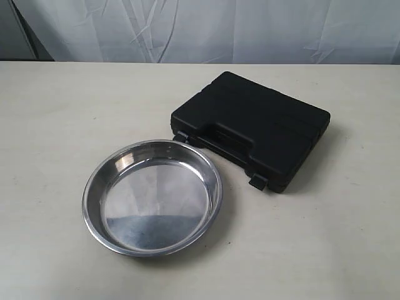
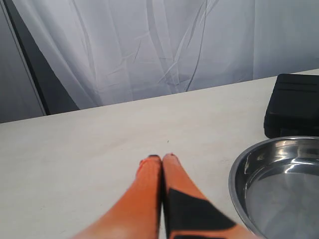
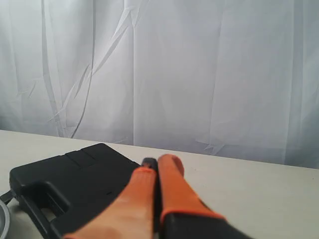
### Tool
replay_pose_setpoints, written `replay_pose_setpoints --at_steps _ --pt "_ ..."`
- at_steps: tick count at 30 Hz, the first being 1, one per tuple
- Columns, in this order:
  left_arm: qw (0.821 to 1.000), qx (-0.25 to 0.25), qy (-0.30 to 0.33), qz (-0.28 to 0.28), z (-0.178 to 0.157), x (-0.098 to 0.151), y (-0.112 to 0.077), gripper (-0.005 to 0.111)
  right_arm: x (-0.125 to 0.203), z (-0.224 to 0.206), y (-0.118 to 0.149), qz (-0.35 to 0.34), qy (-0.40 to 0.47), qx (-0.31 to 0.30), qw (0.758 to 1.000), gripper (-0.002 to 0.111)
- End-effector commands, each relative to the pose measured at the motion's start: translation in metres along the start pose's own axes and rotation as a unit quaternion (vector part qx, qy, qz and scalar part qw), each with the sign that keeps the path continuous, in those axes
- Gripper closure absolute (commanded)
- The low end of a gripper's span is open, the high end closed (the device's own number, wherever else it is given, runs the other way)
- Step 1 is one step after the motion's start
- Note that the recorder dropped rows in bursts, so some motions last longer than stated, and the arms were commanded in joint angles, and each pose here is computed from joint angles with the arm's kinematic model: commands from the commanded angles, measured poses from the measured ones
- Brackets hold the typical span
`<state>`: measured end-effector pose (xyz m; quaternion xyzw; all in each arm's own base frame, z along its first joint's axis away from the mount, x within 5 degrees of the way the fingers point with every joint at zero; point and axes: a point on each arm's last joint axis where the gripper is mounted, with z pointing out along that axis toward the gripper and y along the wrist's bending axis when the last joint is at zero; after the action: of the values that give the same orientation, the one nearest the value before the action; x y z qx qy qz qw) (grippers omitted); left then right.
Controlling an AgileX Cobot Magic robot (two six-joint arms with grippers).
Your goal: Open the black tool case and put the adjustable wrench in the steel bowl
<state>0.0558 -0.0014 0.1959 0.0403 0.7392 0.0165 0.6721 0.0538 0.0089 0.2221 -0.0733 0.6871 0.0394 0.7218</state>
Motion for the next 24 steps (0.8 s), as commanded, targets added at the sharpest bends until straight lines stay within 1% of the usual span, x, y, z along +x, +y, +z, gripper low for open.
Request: replay_pose_setpoints --at_steps 1,6,8,13,15,16,17,18,19,20,22,24 --pt "1.0 0.002 -0.002 -0.001 0.0 -0.001 0.0 0.106 0.0 -0.001 0.0 -0.001 -0.004 0.003 1.0 0.108" --pt "1.0 0.002 -0.002 -0.001 0.0 -0.001 0.0 0.106 -0.001 -0.001 0.0 -0.005 -0.01 0.004 1.0 0.108" --pt "1.0 0.002 -0.002 -0.001 0.0 -0.001 0.0 0.106 -0.007 -0.001 -0.001 -0.018 -0.041 0.008 0.999 0.108" --pt "1.0 0.002 -0.001 -0.001 0.0 -0.001 0.0 0.106 -0.024 -0.004 -0.002 -0.018 -0.136 0.018 0.99 0.108" --pt "1.0 0.002 -0.002 -0.001 0.0 -0.001 0.0 0.106 -0.028 -0.005 -0.003 0.005 -0.162 0.019 0.987 0.108" --pt "1.0 0.002 -0.002 -0.001 0.0 -0.001 0.0 0.106 -0.03 -0.006 -0.004 0.046 -0.177 0.017 0.983 0.108" --pt "1.0 0.002 -0.002 -0.001 0.0 -0.001 0.0 0.106 -0.032 -0.007 -0.006 0.112 -0.189 0.013 0.976 0.108" --pt "1.0 0.002 -0.002 -0.001 0.0 -0.001 0.0 0.106 -0.033 -0.008 -0.008 0.191 -0.197 0.007 0.962 0.108" --pt "1.0 0.002 -0.002 -0.001 0.0 -0.001 0.0 0.106 -0.034 -0.008 -0.01 0.272 -0.202 0.0 0.941 0.108" --pt "1.0 0.002 -0.002 -0.001 0.0 -0.001 0.0 0.106 -0.034 -0.008 -0.012 0.348 -0.205 -0.007 0.915 0.108" --pt "1.0 0.002 -0.002 -0.001 0.0 -0.001 0.0 0.106 -0.034 -0.008 -0.014 0.434 -0.209 -0.016 0.876 0.108" --pt "1.0 0.002 -0.002 -0.001 0.0 -0.001 0.0 0.106 -0.035 -0.009 -0.014 0.462 -0.217 -0.023 0.86 0.108"
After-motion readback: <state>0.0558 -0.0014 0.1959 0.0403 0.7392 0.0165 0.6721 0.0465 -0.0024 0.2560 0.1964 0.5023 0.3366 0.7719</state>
